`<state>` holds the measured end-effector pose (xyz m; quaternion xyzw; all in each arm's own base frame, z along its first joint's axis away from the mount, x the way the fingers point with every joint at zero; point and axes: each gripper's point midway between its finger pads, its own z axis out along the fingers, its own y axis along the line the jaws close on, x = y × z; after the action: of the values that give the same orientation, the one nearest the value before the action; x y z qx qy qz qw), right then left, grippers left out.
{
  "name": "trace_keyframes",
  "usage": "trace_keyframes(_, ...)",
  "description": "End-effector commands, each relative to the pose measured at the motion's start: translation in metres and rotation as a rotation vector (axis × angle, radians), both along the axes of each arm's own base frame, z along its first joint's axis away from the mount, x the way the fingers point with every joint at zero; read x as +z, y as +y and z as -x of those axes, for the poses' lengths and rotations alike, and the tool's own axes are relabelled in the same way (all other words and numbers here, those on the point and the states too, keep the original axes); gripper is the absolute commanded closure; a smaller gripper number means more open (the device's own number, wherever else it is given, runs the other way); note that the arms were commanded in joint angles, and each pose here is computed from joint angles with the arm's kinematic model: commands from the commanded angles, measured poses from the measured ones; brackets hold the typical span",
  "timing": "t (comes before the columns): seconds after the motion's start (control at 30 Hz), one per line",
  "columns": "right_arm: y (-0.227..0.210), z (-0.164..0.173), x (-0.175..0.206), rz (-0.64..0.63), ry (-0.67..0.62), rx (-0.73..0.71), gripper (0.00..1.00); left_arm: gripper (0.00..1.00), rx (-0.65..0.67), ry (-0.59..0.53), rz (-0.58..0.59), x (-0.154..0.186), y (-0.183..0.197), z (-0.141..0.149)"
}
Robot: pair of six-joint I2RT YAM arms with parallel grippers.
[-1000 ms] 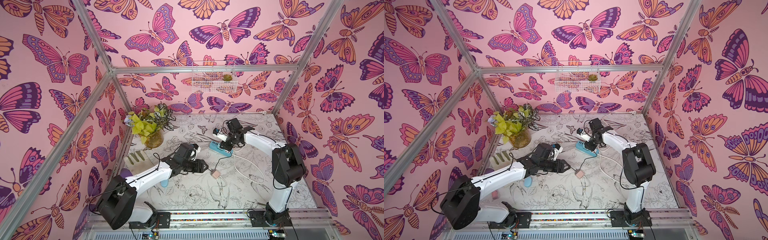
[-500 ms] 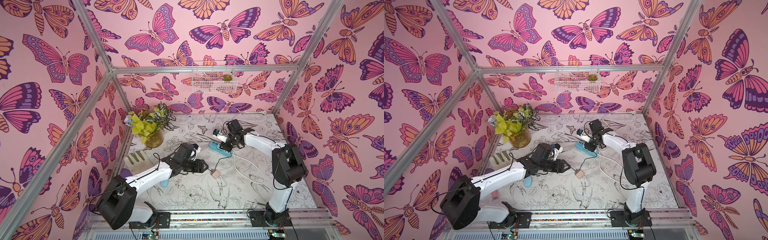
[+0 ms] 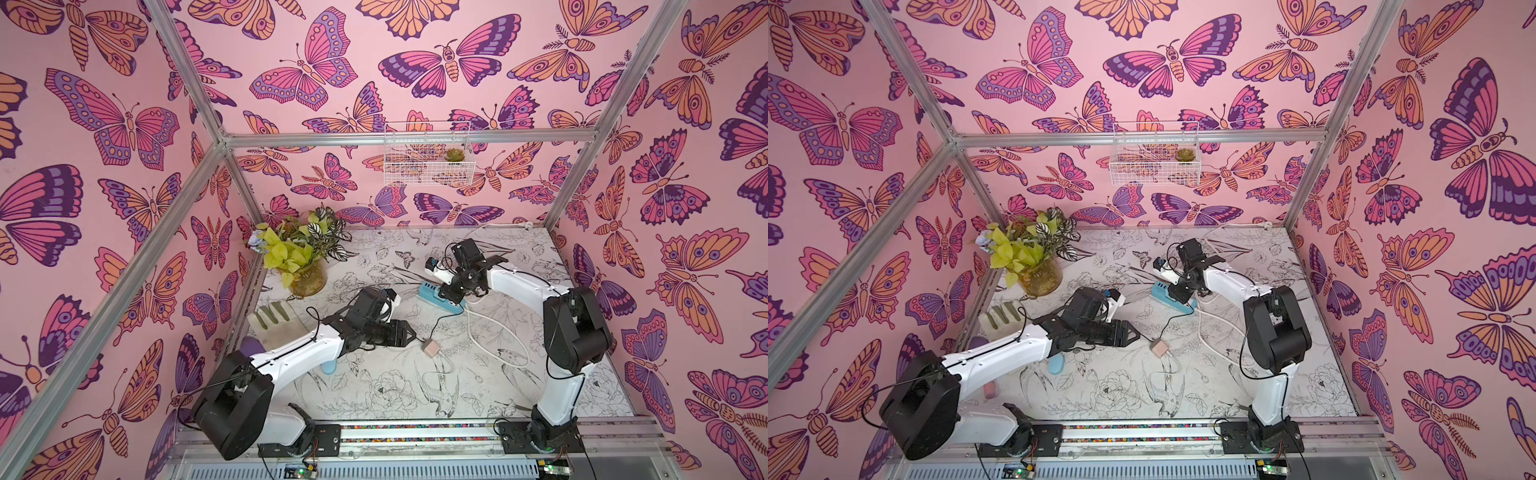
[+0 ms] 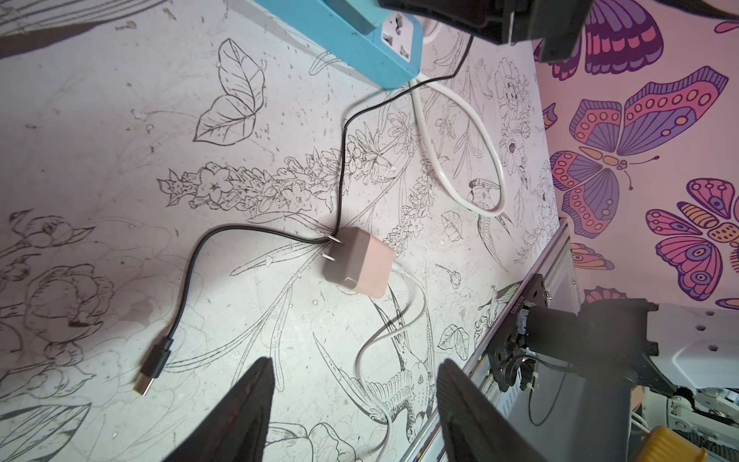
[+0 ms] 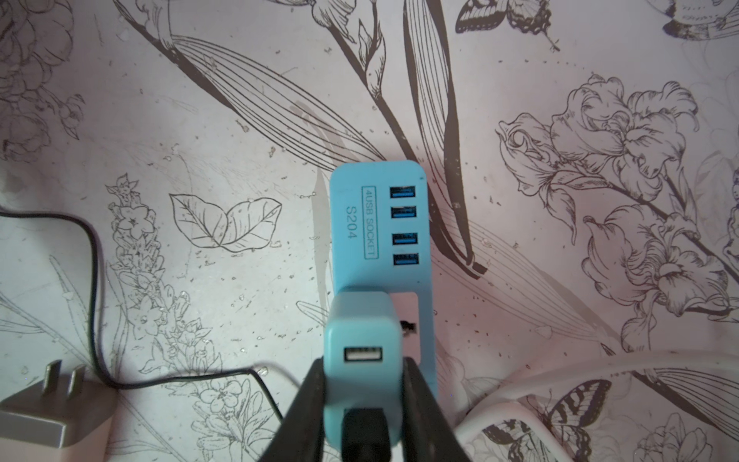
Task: Charge the bluetooth headset
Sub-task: Insert the plug into the socket, then pick up the charging cable from the center of the board.
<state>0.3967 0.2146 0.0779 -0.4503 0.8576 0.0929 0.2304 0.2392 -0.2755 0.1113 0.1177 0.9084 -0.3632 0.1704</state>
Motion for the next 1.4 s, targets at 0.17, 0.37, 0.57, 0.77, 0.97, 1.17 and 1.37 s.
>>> trace_keyframes(0.17, -0.001, 0.002, 0.021, 0.001, 0.003, -0.063, 0.71, 0.33, 0.01, 0.007, 0.008, -0.002, 0.004, 0.003)
trace_keyframes(0.37, 0.0, -0.007, 0.047, -0.028, -0.069, -0.089, 0.53, 0.33, 0.01, 0.003, 0.01, -0.001, 0.005, 0.004)
trace_keyframes(0.57, -0.003, -0.01, 0.067, -0.052, -0.12, -0.126, 0.5, 0.33, 0.019, 0.003, 0.01, -0.001, 0.006, 0.005)
trace_keyframes(0.77, -0.011, -0.003, 0.101, -0.119, -0.179, -0.243, 0.51, 0.34, 0.061, 0.018, -0.009, -0.003, 0.014, 0.006)
trace_keyframes(0.97, 0.006, 0.033, 0.117, -0.185, -0.167, -0.255, 0.54, 0.37, 0.138, 0.049, -0.062, -0.011, 0.028, 0.007)
trace_keyframes(1.17, 0.024, 0.064, 0.096, -0.197, -0.097, -0.261, 0.55, 0.43, 0.197, 0.082, -0.173, -0.028, 0.049, 0.011)
trace_keyframes(1.37, 0.025, 0.093, 0.07, -0.196, -0.014, -0.302, 0.56, 0.52, 0.165, 0.096, -0.32, -0.04, 0.059, 0.008)
